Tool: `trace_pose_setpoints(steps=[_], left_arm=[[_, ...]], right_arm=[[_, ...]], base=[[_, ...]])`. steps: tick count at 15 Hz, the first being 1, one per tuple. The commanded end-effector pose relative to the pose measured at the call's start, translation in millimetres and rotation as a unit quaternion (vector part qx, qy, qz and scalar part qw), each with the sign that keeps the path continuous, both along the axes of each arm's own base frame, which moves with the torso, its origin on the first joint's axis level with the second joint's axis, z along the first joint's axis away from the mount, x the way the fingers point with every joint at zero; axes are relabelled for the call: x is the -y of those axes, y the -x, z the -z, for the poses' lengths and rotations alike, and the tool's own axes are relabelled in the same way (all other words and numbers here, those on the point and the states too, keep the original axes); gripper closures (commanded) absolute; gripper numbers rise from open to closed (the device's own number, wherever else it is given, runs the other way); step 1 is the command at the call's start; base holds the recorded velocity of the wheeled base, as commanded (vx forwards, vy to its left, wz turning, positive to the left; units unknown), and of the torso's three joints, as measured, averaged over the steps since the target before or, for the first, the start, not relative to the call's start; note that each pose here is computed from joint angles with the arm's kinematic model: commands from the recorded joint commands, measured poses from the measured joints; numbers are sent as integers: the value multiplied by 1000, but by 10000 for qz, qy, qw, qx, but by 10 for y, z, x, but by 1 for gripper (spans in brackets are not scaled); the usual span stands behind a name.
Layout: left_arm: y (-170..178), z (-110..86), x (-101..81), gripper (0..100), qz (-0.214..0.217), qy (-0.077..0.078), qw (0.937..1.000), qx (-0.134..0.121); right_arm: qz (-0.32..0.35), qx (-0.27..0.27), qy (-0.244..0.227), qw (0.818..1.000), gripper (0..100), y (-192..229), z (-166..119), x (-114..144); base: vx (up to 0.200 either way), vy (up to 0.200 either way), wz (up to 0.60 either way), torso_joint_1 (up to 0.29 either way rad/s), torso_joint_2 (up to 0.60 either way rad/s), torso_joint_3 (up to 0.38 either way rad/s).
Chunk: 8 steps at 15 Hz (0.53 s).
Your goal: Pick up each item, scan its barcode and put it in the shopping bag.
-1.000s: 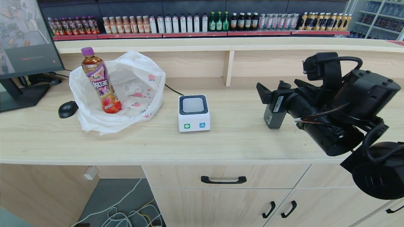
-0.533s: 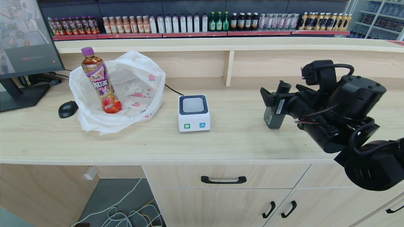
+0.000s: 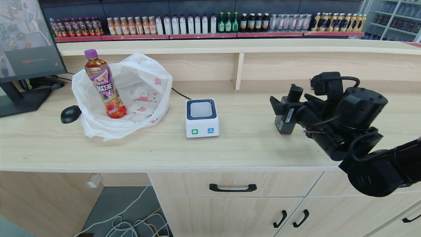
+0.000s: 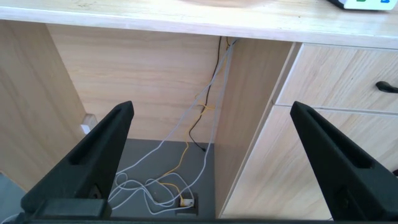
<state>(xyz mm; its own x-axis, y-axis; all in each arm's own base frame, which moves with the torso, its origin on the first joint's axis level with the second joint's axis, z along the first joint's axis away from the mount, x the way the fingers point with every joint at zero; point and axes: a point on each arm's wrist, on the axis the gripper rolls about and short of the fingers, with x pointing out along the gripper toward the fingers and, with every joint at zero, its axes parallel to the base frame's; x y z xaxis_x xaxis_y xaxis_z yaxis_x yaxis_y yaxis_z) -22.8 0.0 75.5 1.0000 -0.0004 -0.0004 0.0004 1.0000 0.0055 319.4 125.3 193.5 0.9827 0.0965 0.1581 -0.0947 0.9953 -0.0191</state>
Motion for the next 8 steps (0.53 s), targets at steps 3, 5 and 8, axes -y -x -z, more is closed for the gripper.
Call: trace_pose_setpoints(steps=[3,5,8], left_arm=[[0,0,0,0,-2,5,10000,2],[0,0,0,0,-2,5,10000,2],[0,0,0,0,-2,5,10000,2]], right_arm=[[57,-29,19,10000,0,-94,140,-4],[102,7,-2,9999,0,-136,183,20],[179,7,-1,9998,0,-197,260,61]], base=[[0,0,0,0,0,0],[0,0,0,0,0,0],[0,0,0,0,0,0]])
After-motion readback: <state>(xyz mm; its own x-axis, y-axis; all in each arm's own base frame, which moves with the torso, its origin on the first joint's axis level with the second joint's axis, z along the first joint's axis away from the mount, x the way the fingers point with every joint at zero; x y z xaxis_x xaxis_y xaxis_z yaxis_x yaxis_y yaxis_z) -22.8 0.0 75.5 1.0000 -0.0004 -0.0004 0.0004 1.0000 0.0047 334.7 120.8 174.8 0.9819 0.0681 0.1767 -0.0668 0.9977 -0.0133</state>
